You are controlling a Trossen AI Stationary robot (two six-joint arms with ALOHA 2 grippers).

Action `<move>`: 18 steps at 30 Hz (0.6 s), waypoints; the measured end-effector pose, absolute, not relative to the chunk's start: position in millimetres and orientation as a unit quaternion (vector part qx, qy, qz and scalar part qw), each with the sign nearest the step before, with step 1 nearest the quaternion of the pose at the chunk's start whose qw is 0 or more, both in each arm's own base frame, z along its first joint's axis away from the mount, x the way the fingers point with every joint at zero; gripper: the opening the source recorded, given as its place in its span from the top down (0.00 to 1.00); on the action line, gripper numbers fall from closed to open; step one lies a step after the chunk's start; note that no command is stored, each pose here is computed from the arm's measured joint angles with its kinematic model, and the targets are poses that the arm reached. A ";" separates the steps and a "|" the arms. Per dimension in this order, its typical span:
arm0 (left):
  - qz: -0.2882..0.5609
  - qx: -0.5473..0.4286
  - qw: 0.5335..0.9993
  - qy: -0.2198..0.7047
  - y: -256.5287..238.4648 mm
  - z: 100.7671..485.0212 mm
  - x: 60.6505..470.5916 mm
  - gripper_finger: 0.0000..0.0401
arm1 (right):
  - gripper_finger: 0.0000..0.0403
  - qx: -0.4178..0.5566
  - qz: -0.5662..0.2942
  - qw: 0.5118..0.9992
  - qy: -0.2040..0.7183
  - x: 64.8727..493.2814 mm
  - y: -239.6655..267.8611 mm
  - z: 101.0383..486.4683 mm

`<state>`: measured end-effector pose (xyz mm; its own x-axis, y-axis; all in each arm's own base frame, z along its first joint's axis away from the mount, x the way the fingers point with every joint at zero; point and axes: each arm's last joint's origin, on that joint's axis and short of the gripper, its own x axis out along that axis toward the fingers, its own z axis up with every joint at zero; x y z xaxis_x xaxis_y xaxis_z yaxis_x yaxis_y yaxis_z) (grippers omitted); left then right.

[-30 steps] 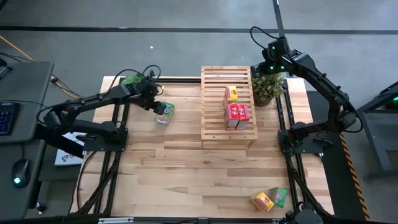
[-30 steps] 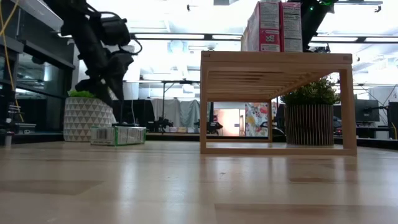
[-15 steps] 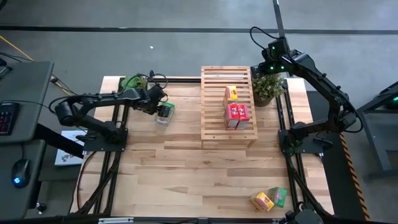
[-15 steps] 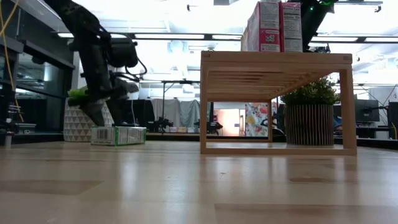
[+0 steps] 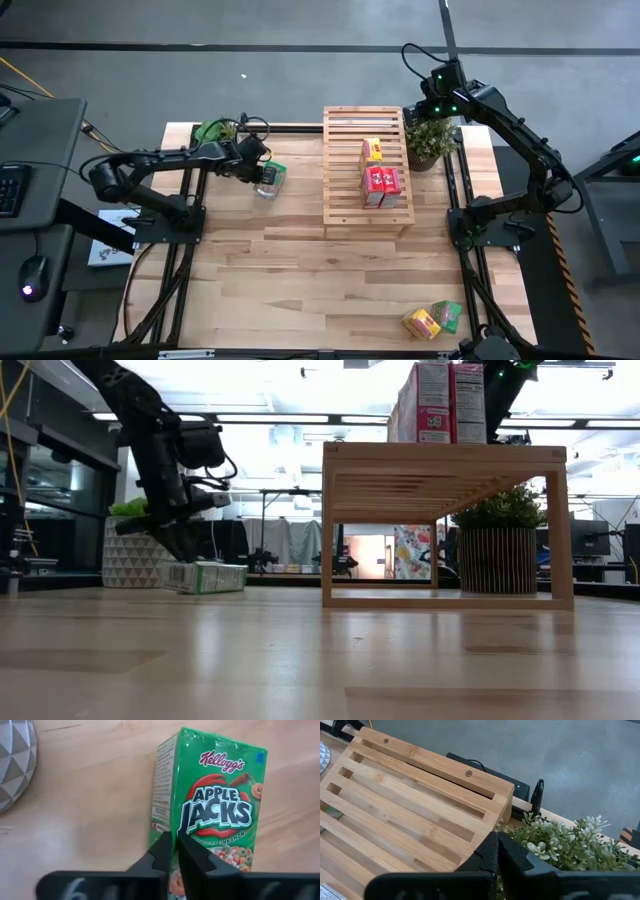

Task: Stack cereal on shelf
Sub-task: Put the top green cereal box on the shelf

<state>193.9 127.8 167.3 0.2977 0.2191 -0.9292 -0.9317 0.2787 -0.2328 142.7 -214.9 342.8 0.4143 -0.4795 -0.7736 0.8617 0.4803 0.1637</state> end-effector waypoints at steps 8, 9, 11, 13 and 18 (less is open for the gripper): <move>0.417 -0.420 0.713 0.376 129.5 185.8 195.3 0.99 | 1.00 0.284 -0.424 0.792 0.337 142.6 -214.8 342.9; 0.417 -0.417 0.720 0.365 129.8 191.3 195.4 1.00 | 1.00 0.284 -0.424 0.792 0.337 142.6 -214.8 342.9; 0.416 -0.412 0.734 0.344 129.3 203.2 194.3 1.00 | 1.00 0.284 -0.424 0.792 0.337 142.6 -214.8 342.9; 0.413 -0.405 0.751 0.319 128.9 216.3 193.1 1.00 | 1.00 0.284 -0.424 0.792 0.337 142.6 -214.8 342.9; 0.411 -0.381 0.794 0.235 126.3 261.2 187.4 1.00 | 1.00 0.283 -0.424 0.792 0.337 142.6 -214.8 342.9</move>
